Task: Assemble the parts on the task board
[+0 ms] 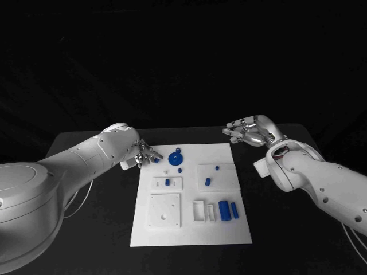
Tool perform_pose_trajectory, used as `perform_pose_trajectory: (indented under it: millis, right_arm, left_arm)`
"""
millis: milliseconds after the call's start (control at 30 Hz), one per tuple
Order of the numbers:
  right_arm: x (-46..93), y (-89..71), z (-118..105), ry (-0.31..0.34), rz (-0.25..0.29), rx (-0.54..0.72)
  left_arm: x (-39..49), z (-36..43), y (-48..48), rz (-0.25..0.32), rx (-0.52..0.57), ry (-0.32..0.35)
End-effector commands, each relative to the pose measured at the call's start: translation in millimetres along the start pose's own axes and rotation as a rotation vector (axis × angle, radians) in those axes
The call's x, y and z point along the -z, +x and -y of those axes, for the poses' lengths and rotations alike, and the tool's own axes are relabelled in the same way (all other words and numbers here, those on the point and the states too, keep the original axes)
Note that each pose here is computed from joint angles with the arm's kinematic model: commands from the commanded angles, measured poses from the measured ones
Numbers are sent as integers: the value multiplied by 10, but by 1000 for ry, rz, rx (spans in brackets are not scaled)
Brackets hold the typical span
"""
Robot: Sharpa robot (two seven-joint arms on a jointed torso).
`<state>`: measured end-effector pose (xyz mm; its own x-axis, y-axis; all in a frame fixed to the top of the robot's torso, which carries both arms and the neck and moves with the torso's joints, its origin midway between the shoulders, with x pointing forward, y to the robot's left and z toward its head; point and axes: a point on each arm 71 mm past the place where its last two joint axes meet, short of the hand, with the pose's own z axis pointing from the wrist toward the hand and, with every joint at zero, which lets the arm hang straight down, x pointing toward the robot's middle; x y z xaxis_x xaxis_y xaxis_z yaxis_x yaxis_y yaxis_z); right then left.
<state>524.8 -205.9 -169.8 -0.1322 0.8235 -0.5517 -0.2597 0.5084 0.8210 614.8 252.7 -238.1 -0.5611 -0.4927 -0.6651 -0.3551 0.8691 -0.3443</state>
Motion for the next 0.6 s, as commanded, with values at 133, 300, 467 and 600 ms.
perform_pose_trajectory:
  millis: [133, 300, 467, 600]
  right_arm:
    - [-3, 4, -18, -11, -4, -1]
    - [-4, 4, -19, -11, -4, -1]
    - [-4, 1, -17, -10, -4, 0]
    - [-4, -1, -15, -9, -3, 0]
  left_arm:
    - [-6, 15, 10, 2, 16, 18]
    - [-7, 18, 12, 2, 25, 24]
    - [-7, 22, 17, -1, 31, 29]
    - [-7, 21, 18, -4, 33, 31]
